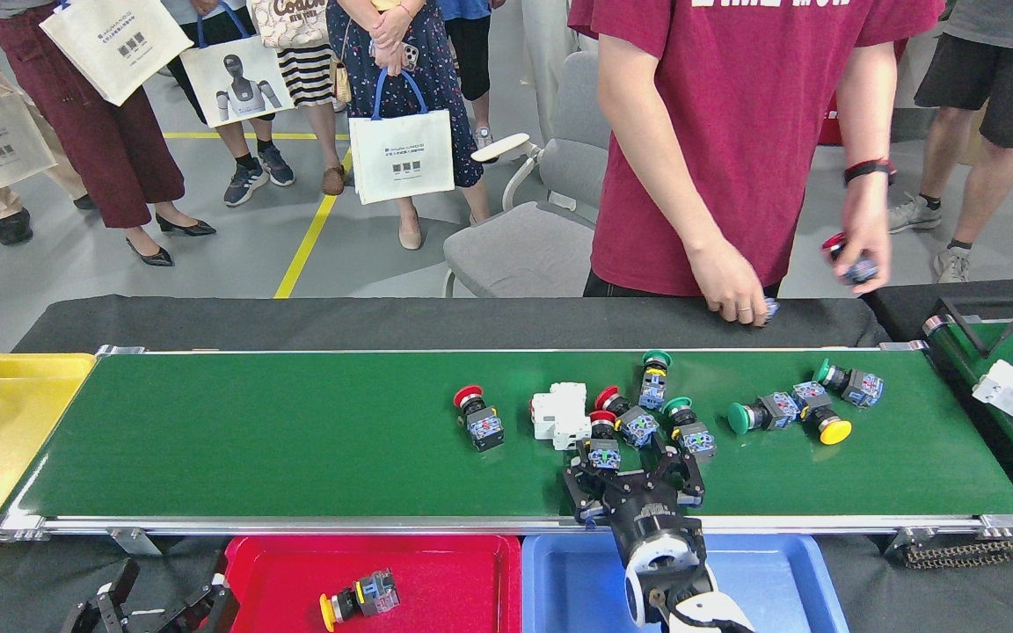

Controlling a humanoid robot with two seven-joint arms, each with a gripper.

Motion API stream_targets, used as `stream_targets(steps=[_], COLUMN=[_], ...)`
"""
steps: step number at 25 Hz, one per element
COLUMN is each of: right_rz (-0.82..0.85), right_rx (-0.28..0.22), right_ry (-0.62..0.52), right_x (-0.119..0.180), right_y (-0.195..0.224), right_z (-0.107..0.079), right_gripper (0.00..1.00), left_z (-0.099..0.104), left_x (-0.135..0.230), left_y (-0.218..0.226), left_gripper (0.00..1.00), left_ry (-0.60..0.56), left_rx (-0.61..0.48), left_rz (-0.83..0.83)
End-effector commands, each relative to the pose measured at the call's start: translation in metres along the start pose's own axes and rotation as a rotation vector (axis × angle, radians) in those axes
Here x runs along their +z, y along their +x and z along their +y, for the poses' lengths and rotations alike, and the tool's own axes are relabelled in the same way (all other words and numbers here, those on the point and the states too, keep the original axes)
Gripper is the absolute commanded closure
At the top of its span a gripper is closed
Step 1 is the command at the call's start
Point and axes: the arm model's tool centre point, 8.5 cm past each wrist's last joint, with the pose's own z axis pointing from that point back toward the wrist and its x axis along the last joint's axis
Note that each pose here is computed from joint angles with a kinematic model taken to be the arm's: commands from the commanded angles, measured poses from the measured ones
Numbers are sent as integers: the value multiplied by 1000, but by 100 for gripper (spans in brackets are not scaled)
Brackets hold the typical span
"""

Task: Pick switch part from conveyor to tray

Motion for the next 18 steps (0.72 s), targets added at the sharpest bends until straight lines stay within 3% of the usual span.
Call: stream_targets(steps=[1, 3, 7, 10, 12, 15, 18], right_rz=[-44, -133, -165, -193, -251, -314, -465], right_rx=[-4, -3, -2, -13, -28, -36, -38], right_ry=[6, 49, 59, 44, 20, -16, -62], right_x=[-5, -4, -3, -2, 3, 15, 52], right_y=[5, 12, 16, 19, 26, 26, 24], right_z=[-11, -6, -6, -14, -21, -37, -53], right_gripper=[42, 59, 64, 71, 76, 76, 75], left_z=[11, 19, 47, 60, 65, 67, 68], left_x=[-4, -12, -41, -63, -81, -106, -124], left_y=[4, 16, 79, 107, 133, 148, 154], left_gripper=[0, 0, 0, 0, 0, 0, 0], left_ry=[37, 59, 129, 150, 153, 134, 114], left_rx=[-5, -16, -51, -144, -132, -154, -175], left_rz=[-6, -43, -216, -245, -261, -273, -281])
